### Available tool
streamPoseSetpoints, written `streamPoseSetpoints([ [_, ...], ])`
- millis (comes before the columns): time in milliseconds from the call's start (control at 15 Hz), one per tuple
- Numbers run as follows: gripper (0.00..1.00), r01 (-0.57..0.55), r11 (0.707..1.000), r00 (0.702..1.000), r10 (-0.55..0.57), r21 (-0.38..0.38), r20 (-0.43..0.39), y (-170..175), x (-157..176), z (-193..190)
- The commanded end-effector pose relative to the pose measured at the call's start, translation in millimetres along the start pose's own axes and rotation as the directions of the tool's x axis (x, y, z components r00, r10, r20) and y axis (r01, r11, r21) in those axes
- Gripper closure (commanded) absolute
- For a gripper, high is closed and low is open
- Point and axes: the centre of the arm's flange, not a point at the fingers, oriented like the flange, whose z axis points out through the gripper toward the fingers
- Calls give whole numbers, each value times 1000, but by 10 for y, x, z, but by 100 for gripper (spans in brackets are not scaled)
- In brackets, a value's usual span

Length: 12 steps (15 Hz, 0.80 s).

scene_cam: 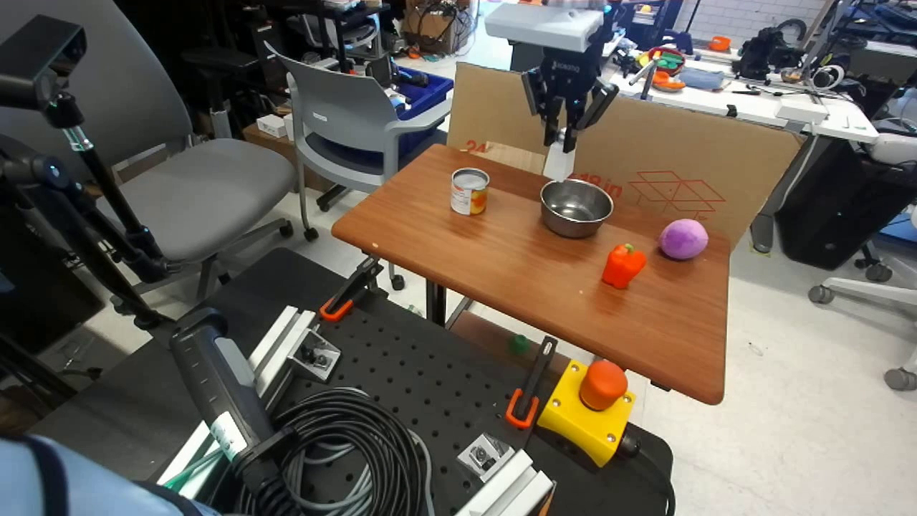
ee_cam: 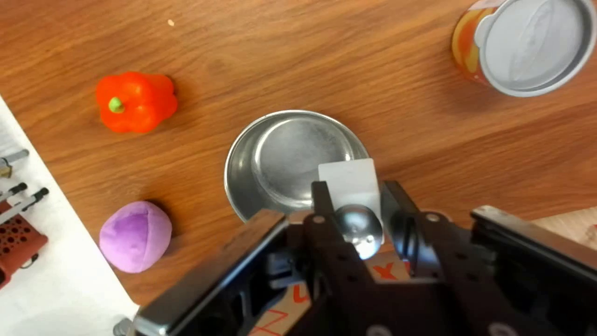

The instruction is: Take the salt cellar out of the silver pot

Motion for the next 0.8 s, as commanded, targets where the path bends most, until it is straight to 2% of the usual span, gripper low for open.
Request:
streamPoseSetpoints([
  [0,92,115,992,989,-110,48,-101,186,-661,-439],
  [200,92,196,976,979,-190,97,-68,266,-1033,-544],
  [333,92,240,962,970,-242,132,-5,285,-1298,-466],
  [533,92,298,945,948,-310,137,73,288,-1649,-210],
  [733,92,324,939,935,-336,111,112,259,-1787,65],
])
